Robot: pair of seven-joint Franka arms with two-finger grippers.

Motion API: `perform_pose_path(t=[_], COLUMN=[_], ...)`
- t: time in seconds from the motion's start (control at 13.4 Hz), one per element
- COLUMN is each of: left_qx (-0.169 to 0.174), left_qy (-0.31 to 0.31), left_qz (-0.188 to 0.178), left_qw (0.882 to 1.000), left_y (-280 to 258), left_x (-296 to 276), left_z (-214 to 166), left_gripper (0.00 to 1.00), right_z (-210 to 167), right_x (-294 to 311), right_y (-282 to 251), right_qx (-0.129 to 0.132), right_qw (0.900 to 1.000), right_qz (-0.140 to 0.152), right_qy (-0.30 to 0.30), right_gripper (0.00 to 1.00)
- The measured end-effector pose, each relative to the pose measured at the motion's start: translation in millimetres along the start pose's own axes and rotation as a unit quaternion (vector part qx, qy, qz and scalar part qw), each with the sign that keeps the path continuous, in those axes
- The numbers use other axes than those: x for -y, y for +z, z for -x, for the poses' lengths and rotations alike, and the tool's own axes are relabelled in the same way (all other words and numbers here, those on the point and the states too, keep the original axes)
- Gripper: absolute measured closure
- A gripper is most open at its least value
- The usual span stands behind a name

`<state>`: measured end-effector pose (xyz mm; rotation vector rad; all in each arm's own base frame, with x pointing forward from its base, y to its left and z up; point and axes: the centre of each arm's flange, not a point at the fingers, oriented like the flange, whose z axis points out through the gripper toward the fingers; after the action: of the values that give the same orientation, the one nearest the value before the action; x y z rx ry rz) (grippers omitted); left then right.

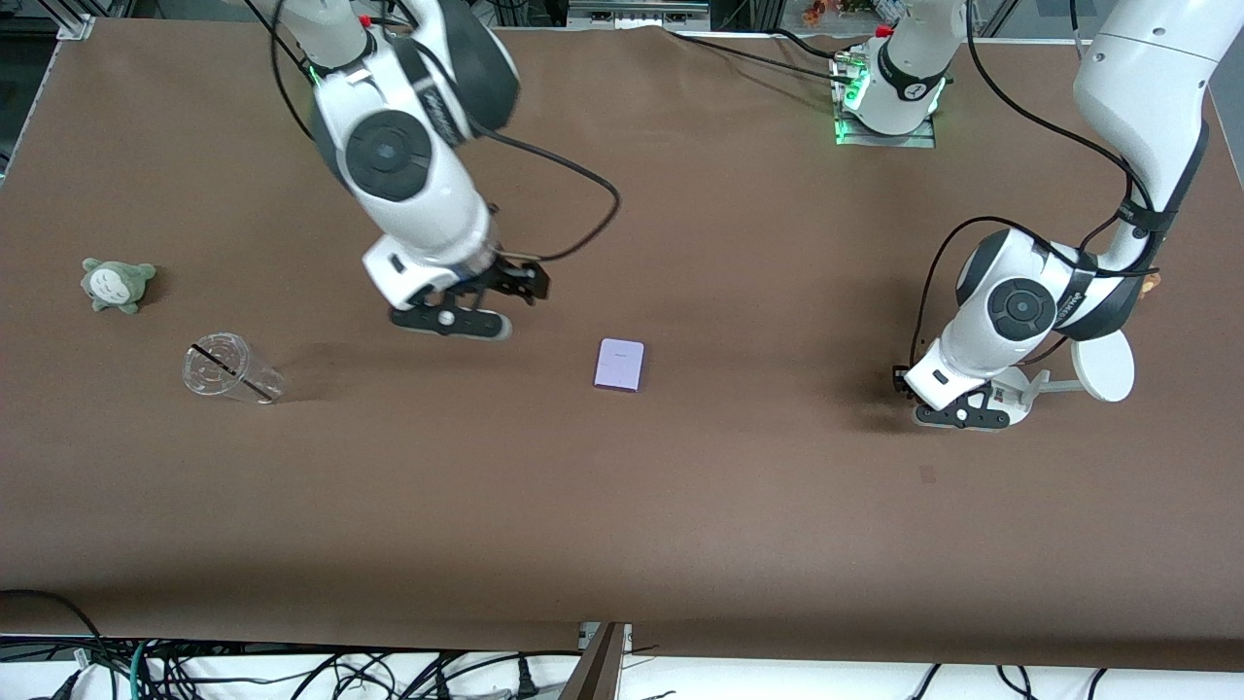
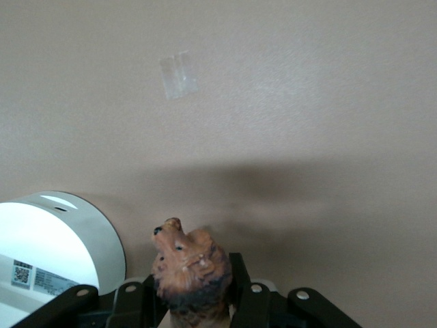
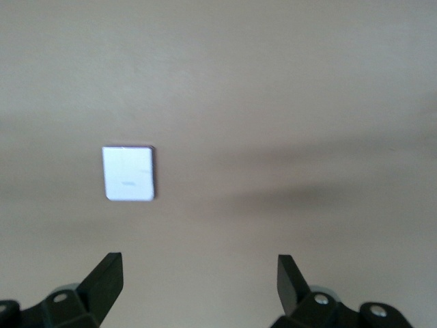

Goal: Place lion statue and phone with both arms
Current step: 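Carry the lion to the lamp base while the right gripper reaches the phone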

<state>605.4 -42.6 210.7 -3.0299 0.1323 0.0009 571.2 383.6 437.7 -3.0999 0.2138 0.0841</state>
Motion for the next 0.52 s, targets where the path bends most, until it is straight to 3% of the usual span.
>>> perform_pose_path(t=[0.52], left_qx=[0.002], left_qy=[0.01], left_qz=[0.009], left_qw=[1.0], left_y=[10.4], left_x=[-11.0], left_z=[1.9], left_gripper=[0.61], right_z=[21.4], right_x=[81.3], right_y=[115.2], right_qx=[-0.033], right_qw=[0.999], right_qz=[-0.02], right_qy=[-0.018], right_gripper=[0.0])
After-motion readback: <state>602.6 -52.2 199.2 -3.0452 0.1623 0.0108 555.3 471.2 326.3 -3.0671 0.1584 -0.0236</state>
